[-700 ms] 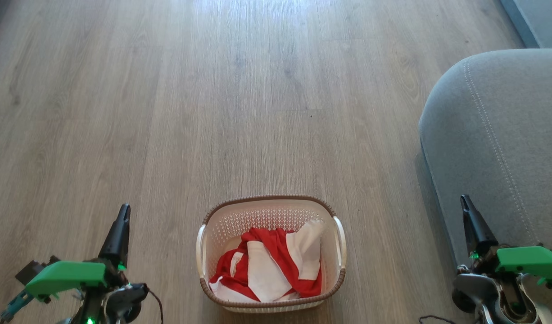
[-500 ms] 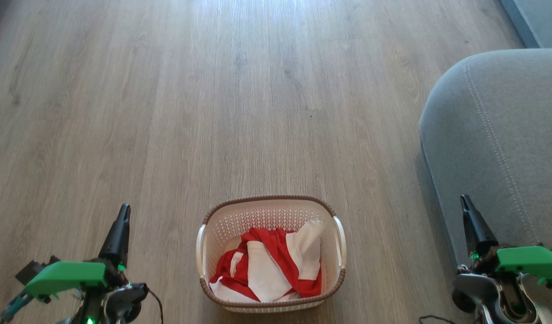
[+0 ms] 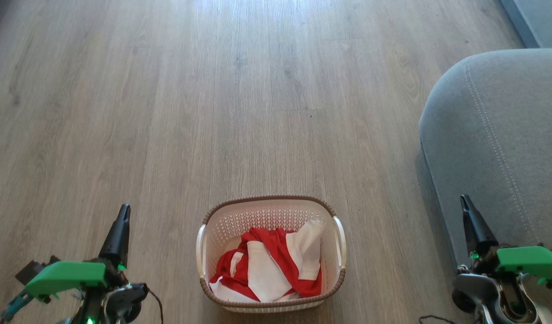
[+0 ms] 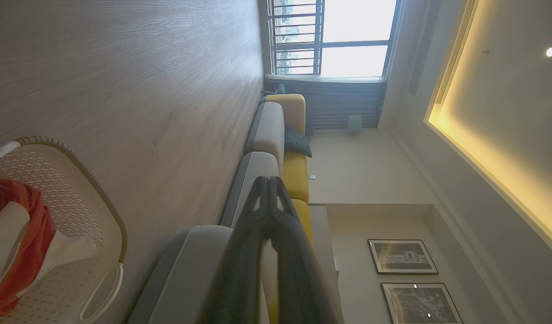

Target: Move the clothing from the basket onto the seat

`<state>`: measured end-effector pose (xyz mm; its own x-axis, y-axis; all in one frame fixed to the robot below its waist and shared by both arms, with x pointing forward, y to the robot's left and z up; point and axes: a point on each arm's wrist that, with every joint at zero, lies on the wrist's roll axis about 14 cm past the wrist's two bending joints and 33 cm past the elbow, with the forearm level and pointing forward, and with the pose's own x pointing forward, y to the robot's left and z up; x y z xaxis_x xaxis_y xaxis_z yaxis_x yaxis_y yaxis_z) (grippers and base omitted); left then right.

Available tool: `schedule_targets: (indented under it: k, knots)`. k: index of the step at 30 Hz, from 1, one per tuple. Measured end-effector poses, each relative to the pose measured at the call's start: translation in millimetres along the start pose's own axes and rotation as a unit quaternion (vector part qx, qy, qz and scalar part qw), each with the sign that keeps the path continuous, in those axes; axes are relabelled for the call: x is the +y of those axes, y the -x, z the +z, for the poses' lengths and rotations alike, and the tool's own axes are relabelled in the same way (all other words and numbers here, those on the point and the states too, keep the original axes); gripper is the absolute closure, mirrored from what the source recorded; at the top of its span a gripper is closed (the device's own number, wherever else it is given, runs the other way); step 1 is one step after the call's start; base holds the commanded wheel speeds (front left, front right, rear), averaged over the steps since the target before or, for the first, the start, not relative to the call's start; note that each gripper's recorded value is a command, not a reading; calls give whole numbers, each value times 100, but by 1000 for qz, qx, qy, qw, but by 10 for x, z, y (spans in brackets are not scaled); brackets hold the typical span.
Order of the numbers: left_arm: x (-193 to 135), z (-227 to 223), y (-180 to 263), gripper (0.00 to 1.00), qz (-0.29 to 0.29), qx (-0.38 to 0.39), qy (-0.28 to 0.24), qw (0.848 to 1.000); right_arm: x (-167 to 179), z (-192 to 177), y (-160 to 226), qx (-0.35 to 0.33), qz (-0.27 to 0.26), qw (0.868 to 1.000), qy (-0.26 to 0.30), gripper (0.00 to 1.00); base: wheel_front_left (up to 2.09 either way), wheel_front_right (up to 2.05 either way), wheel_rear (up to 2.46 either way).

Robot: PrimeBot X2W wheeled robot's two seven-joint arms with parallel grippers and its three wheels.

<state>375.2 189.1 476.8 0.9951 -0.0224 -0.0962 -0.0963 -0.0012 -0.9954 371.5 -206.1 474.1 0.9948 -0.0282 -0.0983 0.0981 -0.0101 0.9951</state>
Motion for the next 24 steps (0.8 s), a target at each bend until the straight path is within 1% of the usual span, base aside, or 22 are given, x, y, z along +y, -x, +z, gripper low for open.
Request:
schedule_targets:
  k: [13,14,17,18,20,24]
  knots:
    - [0,0,0,100,0,0,0,1000,0,0,0,0,0,1000,0,100,0,0,0]
    - [13,-2,2,0,2,0,0,1000,-13,-3,3,0,-2,1000,0,0,0,0,0]
    - [220,-19,79,0,33,1,4,999,-220,-16,77,1,-33,999,-4,0,0,0,0]
    - [220,-19,79,0,33,1,4,999,-220,-16,77,1,-33,999,-4,0,0,0,0]
    - [331,-33,143,0,49,1,5,999,-315,-14,133,0,-46,999,-4,0,0,0,0]
    - [339,-37,143,0,50,-2,5,999,-329,-21,137,-2,-49,999,1,0,0,0,0]
